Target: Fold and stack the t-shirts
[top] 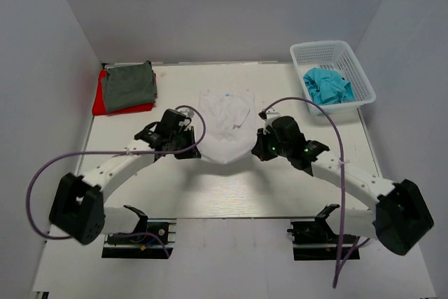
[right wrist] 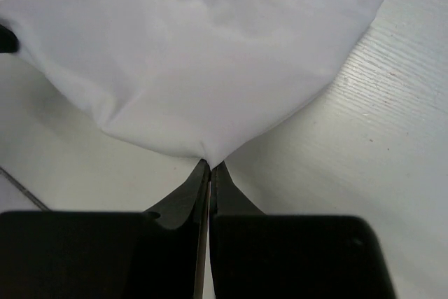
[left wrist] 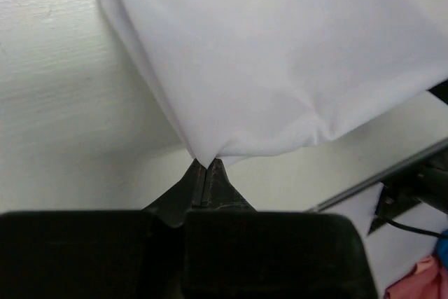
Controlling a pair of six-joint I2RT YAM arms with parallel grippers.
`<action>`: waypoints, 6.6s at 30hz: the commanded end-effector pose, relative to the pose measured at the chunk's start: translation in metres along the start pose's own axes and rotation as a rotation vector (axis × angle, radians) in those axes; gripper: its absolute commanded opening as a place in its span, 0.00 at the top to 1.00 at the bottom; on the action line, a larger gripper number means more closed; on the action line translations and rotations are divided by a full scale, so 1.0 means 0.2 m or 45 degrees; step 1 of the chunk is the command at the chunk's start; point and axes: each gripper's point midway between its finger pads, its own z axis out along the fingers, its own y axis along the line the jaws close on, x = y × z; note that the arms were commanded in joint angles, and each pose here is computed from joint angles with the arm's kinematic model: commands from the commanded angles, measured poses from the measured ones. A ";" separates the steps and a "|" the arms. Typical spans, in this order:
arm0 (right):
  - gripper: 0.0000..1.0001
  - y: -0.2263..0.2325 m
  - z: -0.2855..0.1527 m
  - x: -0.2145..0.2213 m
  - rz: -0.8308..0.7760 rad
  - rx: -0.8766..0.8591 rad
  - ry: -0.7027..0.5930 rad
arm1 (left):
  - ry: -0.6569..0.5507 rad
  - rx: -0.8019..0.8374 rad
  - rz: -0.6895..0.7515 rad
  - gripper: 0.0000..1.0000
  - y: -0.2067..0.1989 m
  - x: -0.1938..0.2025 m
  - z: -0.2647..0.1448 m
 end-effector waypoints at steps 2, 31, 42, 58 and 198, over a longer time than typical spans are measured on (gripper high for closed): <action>1.00 0.02 -0.16 -0.03 -0.014 0.038 -0.046 | -0.102 0.143 -0.013 1.00 -0.15 -0.01 -0.22; 1.00 -0.20 -0.09 -0.74 0.088 0.432 -0.313 | -0.433 -0.407 -0.291 1.00 -0.04 -0.78 -0.18; 1.00 -0.33 0.11 -0.91 0.100 0.373 -0.282 | -0.429 -0.487 -0.325 1.00 0.04 -0.98 -0.03; 1.00 -0.61 0.64 -0.96 0.175 0.320 -0.180 | -0.416 -0.552 -0.404 1.00 0.19 -1.27 0.34; 0.10 -0.41 0.33 -0.53 0.234 0.075 -0.173 | -0.677 -1.191 -0.180 1.00 1.87 -1.73 -0.46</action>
